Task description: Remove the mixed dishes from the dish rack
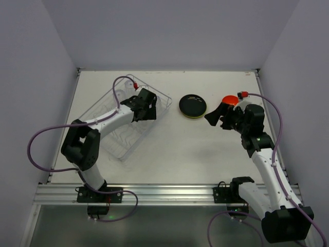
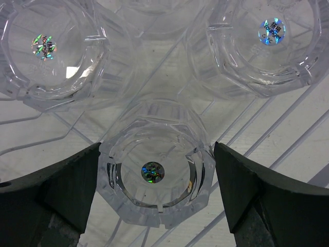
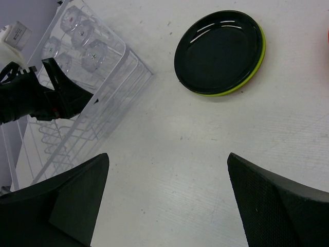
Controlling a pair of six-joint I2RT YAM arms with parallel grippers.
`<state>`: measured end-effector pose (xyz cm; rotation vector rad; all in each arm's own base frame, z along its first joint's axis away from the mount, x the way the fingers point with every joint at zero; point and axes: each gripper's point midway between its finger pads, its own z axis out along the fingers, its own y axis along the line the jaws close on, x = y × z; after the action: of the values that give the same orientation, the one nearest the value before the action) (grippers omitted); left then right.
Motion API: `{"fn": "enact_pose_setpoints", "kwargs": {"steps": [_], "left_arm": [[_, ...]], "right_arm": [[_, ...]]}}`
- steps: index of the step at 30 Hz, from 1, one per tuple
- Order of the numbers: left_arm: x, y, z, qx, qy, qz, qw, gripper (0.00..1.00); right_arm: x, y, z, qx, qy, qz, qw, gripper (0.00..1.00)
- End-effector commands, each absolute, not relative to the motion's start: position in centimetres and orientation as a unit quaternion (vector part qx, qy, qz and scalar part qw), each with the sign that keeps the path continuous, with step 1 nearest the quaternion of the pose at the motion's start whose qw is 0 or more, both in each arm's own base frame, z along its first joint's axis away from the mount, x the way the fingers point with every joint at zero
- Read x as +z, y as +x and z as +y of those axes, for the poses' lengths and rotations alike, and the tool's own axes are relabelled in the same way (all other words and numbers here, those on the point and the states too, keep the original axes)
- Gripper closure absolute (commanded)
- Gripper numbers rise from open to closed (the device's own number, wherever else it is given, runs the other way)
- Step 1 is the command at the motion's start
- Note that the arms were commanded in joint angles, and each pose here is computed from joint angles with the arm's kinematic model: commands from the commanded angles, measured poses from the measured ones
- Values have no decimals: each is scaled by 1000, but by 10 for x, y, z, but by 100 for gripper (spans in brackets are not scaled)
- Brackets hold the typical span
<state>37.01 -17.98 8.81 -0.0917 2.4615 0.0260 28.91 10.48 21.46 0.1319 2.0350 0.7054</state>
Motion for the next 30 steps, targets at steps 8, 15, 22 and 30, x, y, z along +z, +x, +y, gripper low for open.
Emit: {"fn": "enact_pose_setpoints", "kwargs": {"steps": [8, 15, 22, 30], "left_arm": [[97, 380, -178, 0, -74, 928, 364, 31], [128, 377, -183, -34, -74, 917, 389, 79], [169, 377, -183, -47, -58, 901, 428, 100], [210, 365, -193, -78, -30, 886, 456, 100]], "right_arm": [[225, 292, 110, 303, 32, 815, 493, 1], [226, 292, 110, 303, 31, 815, 493, 1], [227, 293, 109, 299, 32, 814, 496, 1], [232, 293, 107, 293, 30, 810, 506, 1]]}}
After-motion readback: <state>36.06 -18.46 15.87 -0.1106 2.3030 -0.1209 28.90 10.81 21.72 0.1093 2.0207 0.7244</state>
